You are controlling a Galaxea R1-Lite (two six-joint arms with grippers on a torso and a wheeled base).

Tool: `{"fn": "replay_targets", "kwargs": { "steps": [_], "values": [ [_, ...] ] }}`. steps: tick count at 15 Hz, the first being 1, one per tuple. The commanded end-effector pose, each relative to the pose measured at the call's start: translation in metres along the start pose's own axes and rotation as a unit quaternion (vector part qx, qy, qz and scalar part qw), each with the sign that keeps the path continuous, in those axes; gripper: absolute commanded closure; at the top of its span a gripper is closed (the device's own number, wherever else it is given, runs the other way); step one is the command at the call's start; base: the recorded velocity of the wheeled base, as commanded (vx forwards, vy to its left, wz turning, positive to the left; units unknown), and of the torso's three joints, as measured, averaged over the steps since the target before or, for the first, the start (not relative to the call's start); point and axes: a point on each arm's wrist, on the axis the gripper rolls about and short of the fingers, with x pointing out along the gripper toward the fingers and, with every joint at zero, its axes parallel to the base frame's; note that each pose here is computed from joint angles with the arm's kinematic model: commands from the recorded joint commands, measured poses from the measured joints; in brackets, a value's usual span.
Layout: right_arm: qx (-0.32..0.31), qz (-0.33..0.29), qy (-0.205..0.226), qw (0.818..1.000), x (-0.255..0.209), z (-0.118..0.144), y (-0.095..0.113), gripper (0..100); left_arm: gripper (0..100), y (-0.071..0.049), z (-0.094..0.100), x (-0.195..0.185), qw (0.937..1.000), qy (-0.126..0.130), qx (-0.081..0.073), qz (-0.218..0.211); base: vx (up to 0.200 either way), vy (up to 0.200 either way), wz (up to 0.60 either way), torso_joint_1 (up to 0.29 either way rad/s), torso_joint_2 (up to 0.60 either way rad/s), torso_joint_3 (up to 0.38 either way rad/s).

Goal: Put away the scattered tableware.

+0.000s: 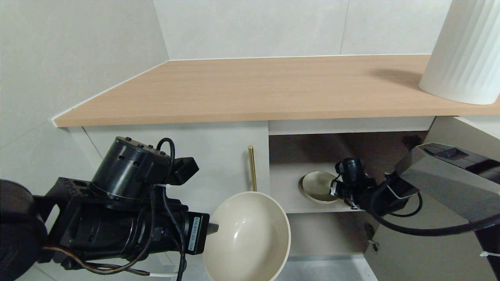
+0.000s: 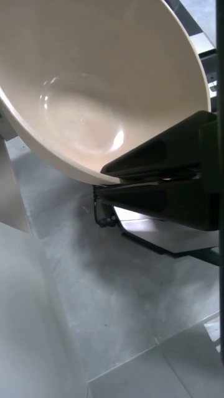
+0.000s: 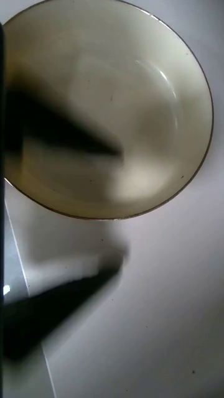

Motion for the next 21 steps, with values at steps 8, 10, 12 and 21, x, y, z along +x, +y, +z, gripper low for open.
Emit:
{"fn": "replay_targets", "kwargs": {
  "steps": [8,10,12,21],
  "values": [
    [-0.018,0.051,0.011,0.998,-0.057,0.012,0.015,0,100,0.001,-0.009,0.044,0.9956,0.044,-0.012,0.082,0.0,0.0,0.0,0.0,0.0,0.0],
    [-0.042,0.121,0.051,0.99,-0.102,0.01,0.027,0,100,-0.001,-0.014,0.06,0.9907,0.049,-0.008,0.127,0.0,0.0,0.0,0.0,0.0,0.0],
    [-0.065,0.183,0.078,0.978,-0.142,0.003,0.033,0,100,-0.001,-0.015,0.065,0.9889,0.053,-0.005,0.139,0.0,0.0,0.0,0.0,0.0,0.0],
    [-0.155,0.374,0.098,0.909,-0.256,-0.01,0.029,0,100,-0.01,-0.017,0.079,0.9875,0.057,-0.011,0.147,0.0,0.0,0.0,0.0,0.0,0.0]
  ]
}}
